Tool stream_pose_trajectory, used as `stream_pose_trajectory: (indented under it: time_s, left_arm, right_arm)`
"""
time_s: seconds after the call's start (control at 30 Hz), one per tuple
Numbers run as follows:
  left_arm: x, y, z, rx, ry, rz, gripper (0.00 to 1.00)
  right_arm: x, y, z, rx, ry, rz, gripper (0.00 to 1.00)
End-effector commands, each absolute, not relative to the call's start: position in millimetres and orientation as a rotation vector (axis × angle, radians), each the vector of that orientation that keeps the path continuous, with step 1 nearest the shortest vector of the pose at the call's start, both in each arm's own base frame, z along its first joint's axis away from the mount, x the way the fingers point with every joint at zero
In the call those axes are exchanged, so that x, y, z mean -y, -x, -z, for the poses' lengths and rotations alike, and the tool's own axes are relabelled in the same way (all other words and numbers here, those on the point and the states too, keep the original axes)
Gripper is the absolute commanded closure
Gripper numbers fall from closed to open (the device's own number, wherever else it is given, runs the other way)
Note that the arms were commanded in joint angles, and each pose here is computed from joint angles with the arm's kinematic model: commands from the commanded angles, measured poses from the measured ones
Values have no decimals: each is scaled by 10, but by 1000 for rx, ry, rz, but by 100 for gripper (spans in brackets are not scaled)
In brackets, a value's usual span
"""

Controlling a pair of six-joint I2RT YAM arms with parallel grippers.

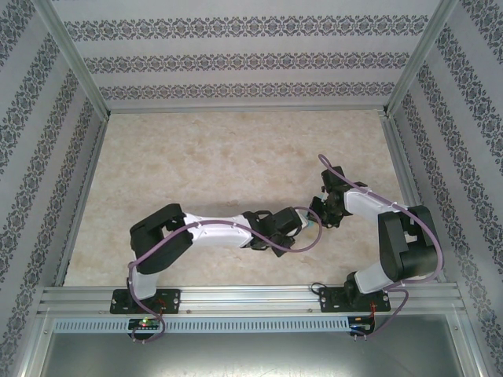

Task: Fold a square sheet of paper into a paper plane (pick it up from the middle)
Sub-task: Fold the wing for the fifth time at the center of the table.

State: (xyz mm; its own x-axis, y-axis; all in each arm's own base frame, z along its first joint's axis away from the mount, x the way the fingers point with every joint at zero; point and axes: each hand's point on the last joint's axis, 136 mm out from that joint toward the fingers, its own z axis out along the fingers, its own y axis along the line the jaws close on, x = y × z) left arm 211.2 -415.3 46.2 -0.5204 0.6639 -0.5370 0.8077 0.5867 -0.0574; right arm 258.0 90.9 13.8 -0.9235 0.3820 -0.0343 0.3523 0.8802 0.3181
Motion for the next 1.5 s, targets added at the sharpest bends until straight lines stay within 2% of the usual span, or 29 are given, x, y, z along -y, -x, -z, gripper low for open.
stream_pose_trajectory:
  time_s: [0.0, 0.3, 0.5, 0.87, 1.47]
  left_arm:
    - [4226, -2094, -795, -2350, -1111, 575, 75]
    - [4387, -2495, -838, -2446, -766, 972, 83]
    - [4532, -2580, -667, -2513, -657, 1087, 91]
    - [4567, -2663, -439, -2575, -544, 1127, 96]
    - [4495, -2567, -140, -2652, -604, 1067, 96]
  right_arm:
    - [-846, -2539, -106, -2980, -555, -389, 95]
    - [-853, -2535, -103, -2982, -538, -397, 95]
    - [-859, -2542, -110, -2981, -530, -394, 95]
    - [-862, -2538, -104, -2983, -524, -400, 95]
    - [-854, -2542, -111, -2974, -537, -399, 95]
